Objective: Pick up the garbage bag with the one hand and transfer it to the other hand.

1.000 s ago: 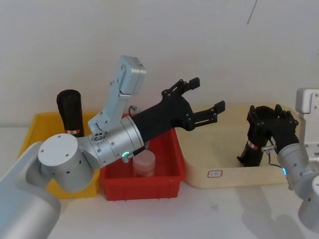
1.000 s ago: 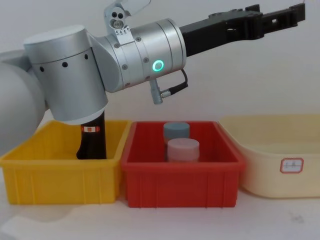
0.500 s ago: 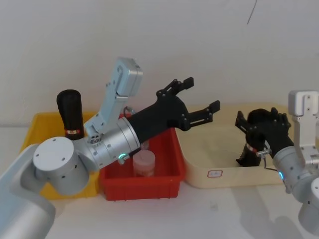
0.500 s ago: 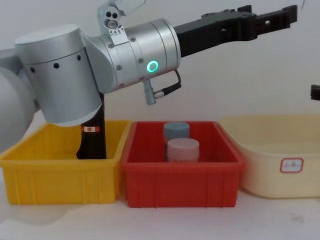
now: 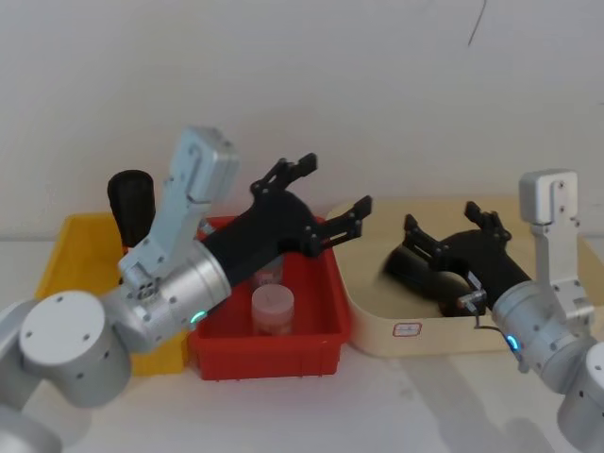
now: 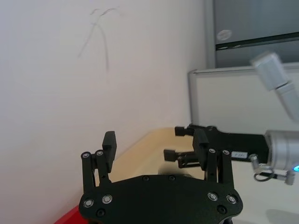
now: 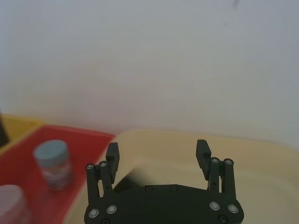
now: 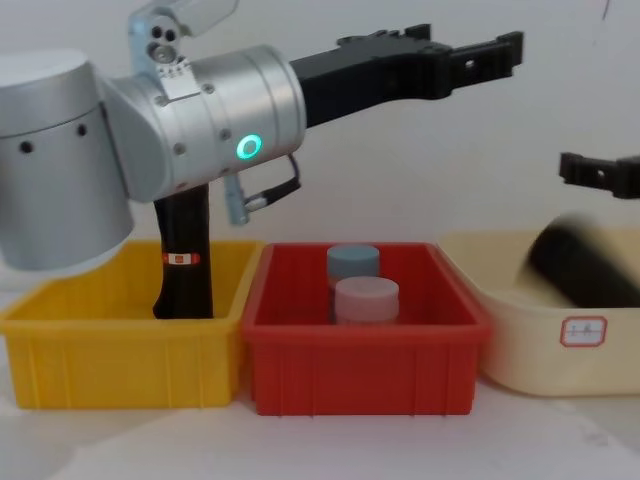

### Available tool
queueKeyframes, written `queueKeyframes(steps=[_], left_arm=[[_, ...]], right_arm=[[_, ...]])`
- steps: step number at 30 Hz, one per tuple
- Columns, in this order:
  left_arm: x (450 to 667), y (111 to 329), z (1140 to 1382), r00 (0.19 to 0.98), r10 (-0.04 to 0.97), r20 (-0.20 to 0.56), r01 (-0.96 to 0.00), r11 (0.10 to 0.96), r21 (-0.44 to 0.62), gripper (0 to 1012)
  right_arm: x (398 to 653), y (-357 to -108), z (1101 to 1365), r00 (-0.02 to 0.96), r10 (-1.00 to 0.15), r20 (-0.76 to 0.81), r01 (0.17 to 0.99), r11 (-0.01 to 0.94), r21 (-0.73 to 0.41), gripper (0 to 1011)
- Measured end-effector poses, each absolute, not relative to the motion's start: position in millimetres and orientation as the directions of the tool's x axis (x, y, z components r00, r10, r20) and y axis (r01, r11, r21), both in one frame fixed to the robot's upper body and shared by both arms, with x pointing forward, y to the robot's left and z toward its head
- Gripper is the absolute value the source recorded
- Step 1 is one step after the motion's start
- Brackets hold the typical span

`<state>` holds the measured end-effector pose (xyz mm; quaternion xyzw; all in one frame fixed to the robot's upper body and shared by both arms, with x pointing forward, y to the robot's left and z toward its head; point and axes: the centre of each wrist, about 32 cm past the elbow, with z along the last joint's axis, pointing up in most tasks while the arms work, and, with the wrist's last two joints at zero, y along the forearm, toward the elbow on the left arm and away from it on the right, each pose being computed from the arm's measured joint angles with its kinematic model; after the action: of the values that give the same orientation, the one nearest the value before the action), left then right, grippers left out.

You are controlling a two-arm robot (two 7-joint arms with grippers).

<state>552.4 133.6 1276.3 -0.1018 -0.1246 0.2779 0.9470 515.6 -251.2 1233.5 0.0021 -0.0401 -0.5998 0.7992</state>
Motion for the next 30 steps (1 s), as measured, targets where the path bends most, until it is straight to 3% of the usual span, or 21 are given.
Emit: queueKeyframes(steps=[15,30], left_arm=[[515.7,156.2,1264.3,0.721,0.67,0.175,-0.623,0.738,-0.259,1002],[484.0,173.9,1262.5,0.625,0.752,0.208,-0.713,0.659,-0.24,1002]], right_arm=[[508.5,-225.6,1257.4,0.423,-0.904,0.054,0.893,0.427,0.145,1001],[500.4,-213.4,1255.2,0.586,-0.802,0.116,0.794,0.597,0.114,1001]])
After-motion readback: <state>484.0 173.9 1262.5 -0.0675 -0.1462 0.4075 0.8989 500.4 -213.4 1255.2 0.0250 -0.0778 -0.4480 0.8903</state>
